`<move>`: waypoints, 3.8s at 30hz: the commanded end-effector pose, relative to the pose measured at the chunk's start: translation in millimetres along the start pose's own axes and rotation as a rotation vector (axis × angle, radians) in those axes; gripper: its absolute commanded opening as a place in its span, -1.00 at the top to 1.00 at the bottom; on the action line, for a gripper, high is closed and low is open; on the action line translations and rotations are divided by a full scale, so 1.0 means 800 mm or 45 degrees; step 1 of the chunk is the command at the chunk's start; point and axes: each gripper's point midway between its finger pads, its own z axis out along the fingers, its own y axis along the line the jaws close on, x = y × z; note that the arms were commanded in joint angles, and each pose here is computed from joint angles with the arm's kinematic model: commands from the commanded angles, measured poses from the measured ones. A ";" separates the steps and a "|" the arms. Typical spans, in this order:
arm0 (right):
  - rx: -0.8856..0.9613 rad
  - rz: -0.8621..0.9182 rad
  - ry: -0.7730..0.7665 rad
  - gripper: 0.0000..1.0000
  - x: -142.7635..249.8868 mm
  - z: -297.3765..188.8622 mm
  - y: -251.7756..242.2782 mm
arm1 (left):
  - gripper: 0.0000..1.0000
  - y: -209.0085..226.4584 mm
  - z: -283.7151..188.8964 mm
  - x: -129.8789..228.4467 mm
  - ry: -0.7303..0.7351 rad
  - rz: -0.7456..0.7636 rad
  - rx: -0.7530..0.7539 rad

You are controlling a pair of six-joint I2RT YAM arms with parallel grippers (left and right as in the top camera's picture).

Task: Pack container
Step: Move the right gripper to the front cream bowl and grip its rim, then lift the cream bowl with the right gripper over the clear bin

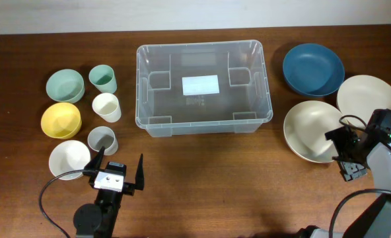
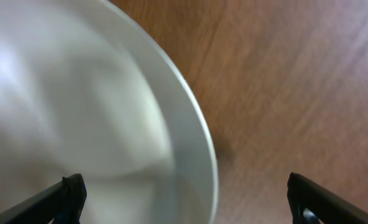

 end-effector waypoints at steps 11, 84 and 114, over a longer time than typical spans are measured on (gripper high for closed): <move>-0.005 -0.027 0.001 -0.98 -0.011 0.018 0.005 | -0.99 0.003 -0.001 0.001 0.001 0.021 -0.017; 0.120 -0.003 0.147 0.92 0.009 0.033 -0.015 | -1.00 0.003 -0.001 0.001 0.001 0.021 -0.017; -1.000 -0.457 -0.126 0.93 0.086 -0.300 0.200 | -0.99 0.003 -0.001 0.001 0.001 0.021 -0.017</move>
